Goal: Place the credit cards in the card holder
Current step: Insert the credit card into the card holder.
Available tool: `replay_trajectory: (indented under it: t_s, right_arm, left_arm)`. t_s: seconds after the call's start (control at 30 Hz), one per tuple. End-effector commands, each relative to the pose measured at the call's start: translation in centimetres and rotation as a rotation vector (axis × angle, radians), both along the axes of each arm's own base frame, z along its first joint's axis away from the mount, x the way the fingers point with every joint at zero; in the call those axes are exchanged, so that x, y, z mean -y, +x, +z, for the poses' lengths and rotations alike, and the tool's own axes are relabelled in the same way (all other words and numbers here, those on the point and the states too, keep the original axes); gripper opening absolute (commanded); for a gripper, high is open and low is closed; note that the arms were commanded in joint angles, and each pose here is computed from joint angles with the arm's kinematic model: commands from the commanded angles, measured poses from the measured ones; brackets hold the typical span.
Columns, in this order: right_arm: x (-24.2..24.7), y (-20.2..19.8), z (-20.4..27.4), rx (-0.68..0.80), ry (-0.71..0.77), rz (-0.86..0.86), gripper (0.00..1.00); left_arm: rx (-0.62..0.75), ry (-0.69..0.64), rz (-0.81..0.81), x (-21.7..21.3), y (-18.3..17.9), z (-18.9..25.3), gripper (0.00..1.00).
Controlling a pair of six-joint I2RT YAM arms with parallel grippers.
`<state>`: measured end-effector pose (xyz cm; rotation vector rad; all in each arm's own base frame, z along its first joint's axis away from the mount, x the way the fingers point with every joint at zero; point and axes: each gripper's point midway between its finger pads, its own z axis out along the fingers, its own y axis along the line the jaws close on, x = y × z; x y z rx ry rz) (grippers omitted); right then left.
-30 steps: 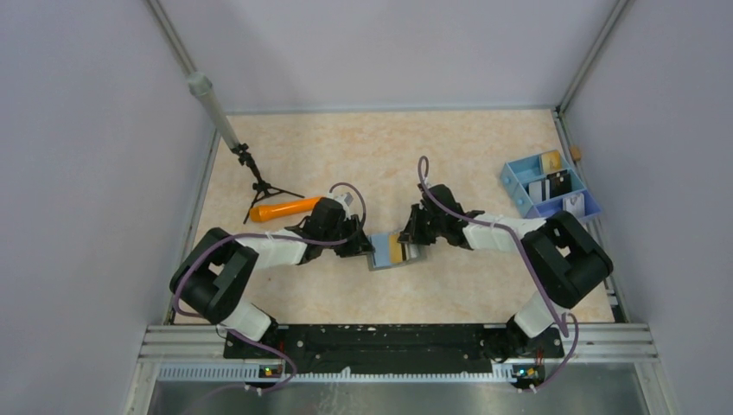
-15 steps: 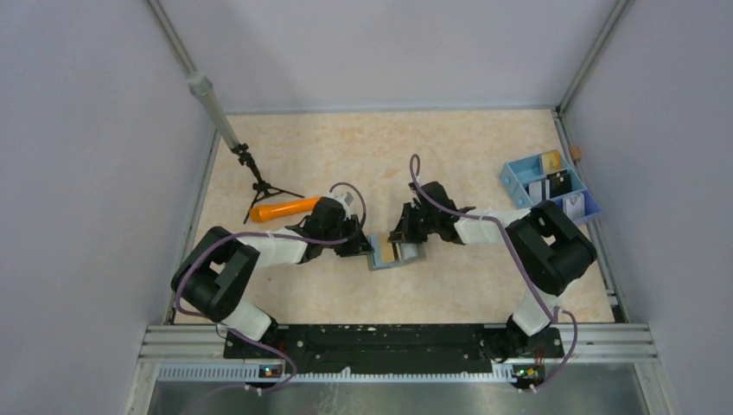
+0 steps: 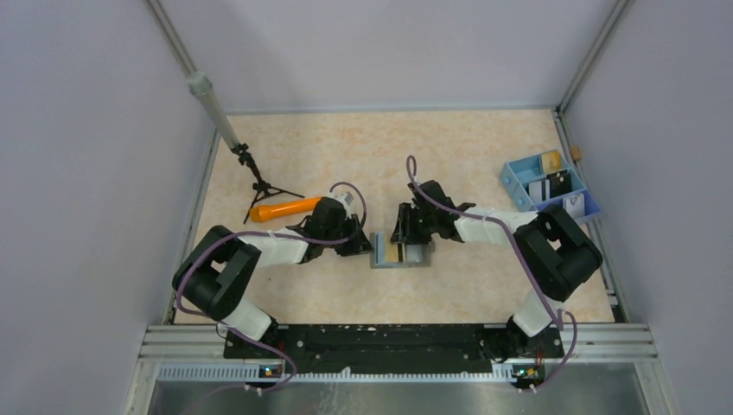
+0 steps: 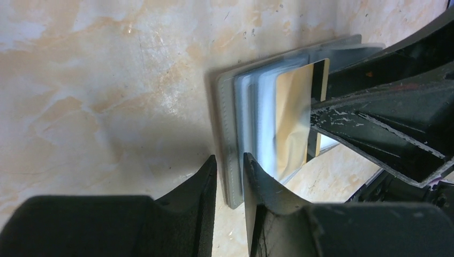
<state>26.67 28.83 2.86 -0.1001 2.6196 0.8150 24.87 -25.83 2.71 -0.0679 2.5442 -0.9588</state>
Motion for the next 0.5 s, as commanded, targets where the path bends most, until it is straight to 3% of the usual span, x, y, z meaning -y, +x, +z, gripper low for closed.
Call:
replay_trajectory:
  t_s: [0.0, 0.2, 0.47]
  right_arm:
    - [3.0, -1.2, -0.2, 0.003, -0.16, -0.009, 0.43]
    - [2.1, -1.9, 0.5, -0.008, -0.107, -0.025, 0.44]
    - [4.2, -1.0, 2.6, 0.067, -0.095, -0.227, 0.44]
  left_arm:
    - [-0.02, 0.063, 0.02, -0.8, -0.2, -1.8, 0.26]
    - [-0.019, 0.049, 0.016, -0.6, -0.3, -1.6, 0.26]
    - [-0.014, 0.044, 0.015, -0.6, -0.2, -1.5, 0.22]
